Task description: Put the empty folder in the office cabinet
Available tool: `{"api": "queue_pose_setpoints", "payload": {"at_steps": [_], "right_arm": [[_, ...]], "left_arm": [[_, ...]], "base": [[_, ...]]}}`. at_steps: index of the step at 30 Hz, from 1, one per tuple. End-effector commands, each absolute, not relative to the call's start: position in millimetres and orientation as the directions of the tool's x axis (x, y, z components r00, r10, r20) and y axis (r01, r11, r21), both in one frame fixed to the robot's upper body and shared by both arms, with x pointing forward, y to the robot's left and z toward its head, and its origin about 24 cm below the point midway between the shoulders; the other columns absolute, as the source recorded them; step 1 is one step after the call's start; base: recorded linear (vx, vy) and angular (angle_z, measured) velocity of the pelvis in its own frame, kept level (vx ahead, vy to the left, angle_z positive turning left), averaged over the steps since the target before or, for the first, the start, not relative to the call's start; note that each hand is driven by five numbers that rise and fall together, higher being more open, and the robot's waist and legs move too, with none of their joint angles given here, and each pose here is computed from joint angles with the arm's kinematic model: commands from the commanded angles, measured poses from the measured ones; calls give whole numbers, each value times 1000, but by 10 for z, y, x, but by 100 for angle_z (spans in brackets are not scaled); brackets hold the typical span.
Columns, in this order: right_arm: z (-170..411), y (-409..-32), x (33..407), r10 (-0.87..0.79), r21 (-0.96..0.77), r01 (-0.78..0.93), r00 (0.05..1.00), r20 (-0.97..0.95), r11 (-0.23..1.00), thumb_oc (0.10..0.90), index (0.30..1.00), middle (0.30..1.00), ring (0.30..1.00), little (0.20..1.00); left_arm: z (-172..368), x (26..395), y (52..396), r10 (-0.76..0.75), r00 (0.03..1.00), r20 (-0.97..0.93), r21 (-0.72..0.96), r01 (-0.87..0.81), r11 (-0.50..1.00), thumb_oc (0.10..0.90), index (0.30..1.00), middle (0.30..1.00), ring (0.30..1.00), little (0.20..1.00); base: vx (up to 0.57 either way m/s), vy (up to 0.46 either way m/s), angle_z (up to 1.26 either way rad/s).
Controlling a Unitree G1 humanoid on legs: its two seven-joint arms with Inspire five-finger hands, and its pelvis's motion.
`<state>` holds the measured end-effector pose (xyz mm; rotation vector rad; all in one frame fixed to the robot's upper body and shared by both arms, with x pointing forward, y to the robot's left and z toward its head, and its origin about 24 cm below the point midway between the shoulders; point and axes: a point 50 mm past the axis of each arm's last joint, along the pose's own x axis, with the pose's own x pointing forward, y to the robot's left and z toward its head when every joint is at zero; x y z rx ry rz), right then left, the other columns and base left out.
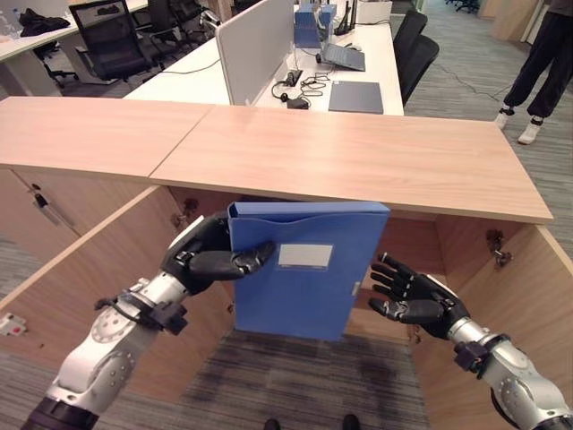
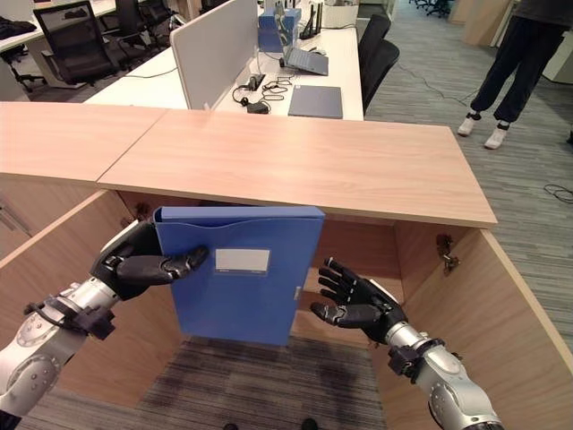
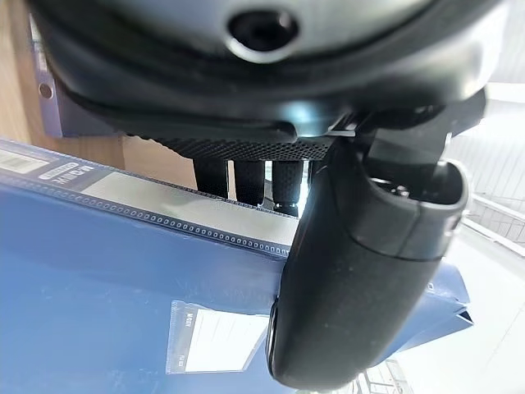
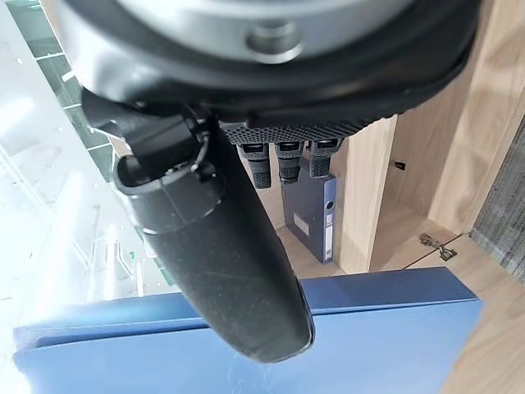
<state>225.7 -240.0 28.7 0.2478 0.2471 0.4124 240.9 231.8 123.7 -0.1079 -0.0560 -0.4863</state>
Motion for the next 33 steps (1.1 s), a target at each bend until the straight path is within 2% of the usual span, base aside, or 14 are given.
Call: {"api": "queue_pose_setpoints", "payload": {"at_steps": [1,5,16,25,33], "right_arm": [[953,-2223,2551,480,232,-503,864,151,832,800,900,900,900,900],[1066,-1975,2568,527,237,-575,816,239,783,800,900,900,900,900],[1285,-1577,2596,603,214,-694,710,364,688,800,900,900,900,900],[1288,-1359,2637,600,263,-716,690,405,646,800,900,900,900,900],[1071,-1139,2686,607,359,-702,712,353,615,800,900,900,900,900]], "left_arm": [[1796,2512,2355,-438,816,377,-5,475,880,400,300,300,300,300],[1774,2517,2276,-467,803,370,6,500,866,400,300,300,300,300],[1758,2546,2066,-522,762,384,1,565,825,400,300,300,300,300],[1736,2566,1837,-570,717,402,-40,635,771,400,300,300,300,300],[1714,2614,1500,-587,666,461,-142,708,692,400,300,300,300,300]], "base": [[4,-3,-5],[-1,0,-2],[-1,0,0],[0,0,0],[0,0,0]]}}
